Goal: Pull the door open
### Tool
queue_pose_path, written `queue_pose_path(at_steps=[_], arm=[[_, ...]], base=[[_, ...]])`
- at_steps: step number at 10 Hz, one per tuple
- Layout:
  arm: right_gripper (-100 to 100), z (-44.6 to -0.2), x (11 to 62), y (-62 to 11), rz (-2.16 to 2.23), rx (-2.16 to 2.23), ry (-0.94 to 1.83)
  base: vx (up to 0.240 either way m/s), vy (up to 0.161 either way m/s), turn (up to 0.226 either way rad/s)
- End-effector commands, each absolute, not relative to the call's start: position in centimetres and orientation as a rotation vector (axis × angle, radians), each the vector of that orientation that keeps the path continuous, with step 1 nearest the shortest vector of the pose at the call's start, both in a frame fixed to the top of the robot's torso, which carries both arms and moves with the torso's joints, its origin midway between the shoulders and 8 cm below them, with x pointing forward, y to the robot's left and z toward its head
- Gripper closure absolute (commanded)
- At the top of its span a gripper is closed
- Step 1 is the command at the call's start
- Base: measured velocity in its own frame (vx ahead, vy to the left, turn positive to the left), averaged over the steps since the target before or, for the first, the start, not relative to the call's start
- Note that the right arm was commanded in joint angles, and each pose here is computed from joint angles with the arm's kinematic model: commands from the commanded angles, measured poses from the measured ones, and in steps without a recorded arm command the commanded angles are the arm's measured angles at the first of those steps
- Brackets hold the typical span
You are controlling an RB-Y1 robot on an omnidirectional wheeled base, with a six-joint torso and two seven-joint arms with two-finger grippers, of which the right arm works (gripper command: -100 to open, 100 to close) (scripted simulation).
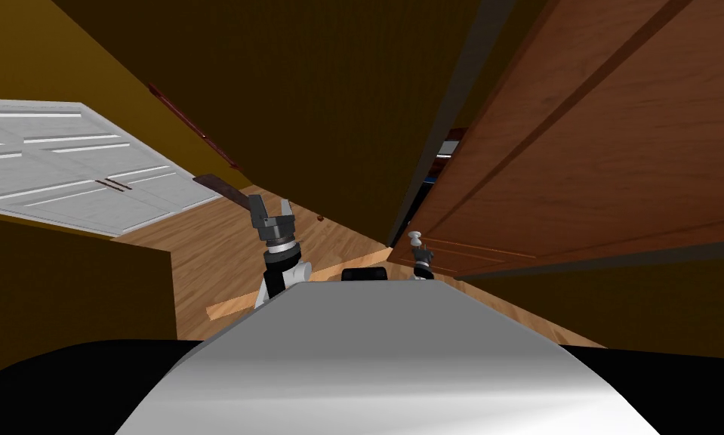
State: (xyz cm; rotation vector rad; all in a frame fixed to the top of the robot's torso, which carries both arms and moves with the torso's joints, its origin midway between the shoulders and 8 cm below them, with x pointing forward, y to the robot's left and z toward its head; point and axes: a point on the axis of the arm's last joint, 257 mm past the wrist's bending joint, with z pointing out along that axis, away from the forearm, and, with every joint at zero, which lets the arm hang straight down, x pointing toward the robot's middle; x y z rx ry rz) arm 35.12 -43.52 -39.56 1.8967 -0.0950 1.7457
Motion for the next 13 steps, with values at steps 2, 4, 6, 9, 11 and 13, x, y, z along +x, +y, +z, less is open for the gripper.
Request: queue_pose_path(at_steps=[2,4,6,9,11,13], arm=[[-100,-38.6,36.5,-41.2,1.831,1.895,-0.137],[-100,-38.8,36.5,-40.7,1.886,1.926,-0.246],[-100,-38.8,36.5,-40.7,1.888,1.927,-0.248],[-100,-38.9,36.5,-40.4,1.911,1.94,-0.297],[-100,-38.9,36.5,-40.4,1.911,1.94,-0.297],[-100,-38.9,36.5,-40.2,1.93,1.95,-0.338]], base=[[-0.038,-0.007,0.008],[-0.046,0.01,0.053],[-0.033,-0.007,0.003],[-0.007,-0.005,0.007],[-0.021,-0.006,0.011],[-0.032,-0.003,0.013]])
